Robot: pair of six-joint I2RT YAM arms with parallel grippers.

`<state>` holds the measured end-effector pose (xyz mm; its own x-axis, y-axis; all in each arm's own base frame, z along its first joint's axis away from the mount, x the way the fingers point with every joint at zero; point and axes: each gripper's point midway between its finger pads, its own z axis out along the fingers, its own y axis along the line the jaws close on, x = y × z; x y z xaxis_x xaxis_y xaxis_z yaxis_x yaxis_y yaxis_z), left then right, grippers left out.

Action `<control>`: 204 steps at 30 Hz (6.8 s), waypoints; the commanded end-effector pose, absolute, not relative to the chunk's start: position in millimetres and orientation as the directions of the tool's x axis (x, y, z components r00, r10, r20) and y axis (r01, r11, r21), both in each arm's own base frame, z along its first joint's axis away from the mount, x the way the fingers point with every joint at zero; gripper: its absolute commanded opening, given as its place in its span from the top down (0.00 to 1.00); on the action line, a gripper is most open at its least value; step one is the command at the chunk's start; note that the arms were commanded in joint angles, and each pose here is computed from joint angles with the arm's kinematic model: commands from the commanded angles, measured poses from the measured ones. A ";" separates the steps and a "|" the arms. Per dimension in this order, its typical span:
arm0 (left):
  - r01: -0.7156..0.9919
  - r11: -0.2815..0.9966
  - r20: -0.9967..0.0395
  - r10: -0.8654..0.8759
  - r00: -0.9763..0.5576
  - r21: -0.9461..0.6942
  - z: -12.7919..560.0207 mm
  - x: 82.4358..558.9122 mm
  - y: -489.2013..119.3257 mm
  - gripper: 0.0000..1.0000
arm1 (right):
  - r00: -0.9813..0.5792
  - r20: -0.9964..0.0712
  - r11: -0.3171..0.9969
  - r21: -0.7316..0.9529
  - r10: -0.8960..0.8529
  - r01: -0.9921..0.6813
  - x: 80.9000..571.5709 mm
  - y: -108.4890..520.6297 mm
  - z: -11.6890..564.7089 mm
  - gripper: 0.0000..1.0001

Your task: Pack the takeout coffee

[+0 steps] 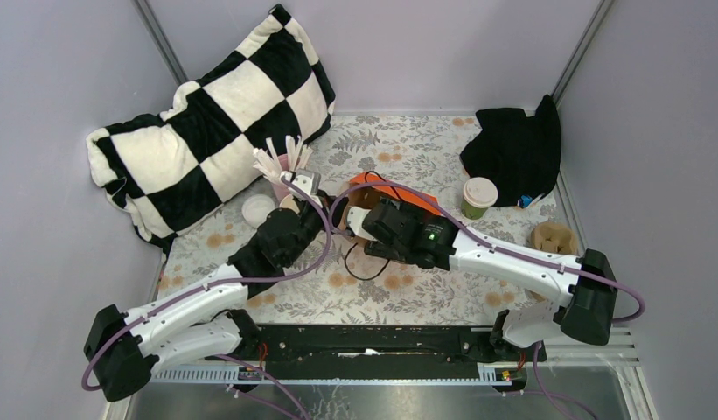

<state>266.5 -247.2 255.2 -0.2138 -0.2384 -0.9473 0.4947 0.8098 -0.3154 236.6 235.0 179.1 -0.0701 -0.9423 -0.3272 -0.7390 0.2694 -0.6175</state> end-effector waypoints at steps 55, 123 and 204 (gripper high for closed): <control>0.547 0.782 -0.943 -0.152 -0.295 -0.298 209.7 229.4 -242.6 1.00 | -0.174 -0.349 0.369 -0.634 -0.921 -0.680 269.0 197.7 172.8 0.41; 0.492 0.804 -0.913 -0.145 -0.382 -0.334 215.7 235.3 -249.4 1.00 | -0.205 -0.484 0.494 -0.602 -0.851 -0.627 374.2 230.4 139.7 0.27; 0.240 0.929 -0.804 -0.091 -0.588 -0.280 256.3 261.8 -254.6 1.00 | -0.931 -0.307 0.977 -0.009 0.198 0.211 369.2 22.0 166.9 0.00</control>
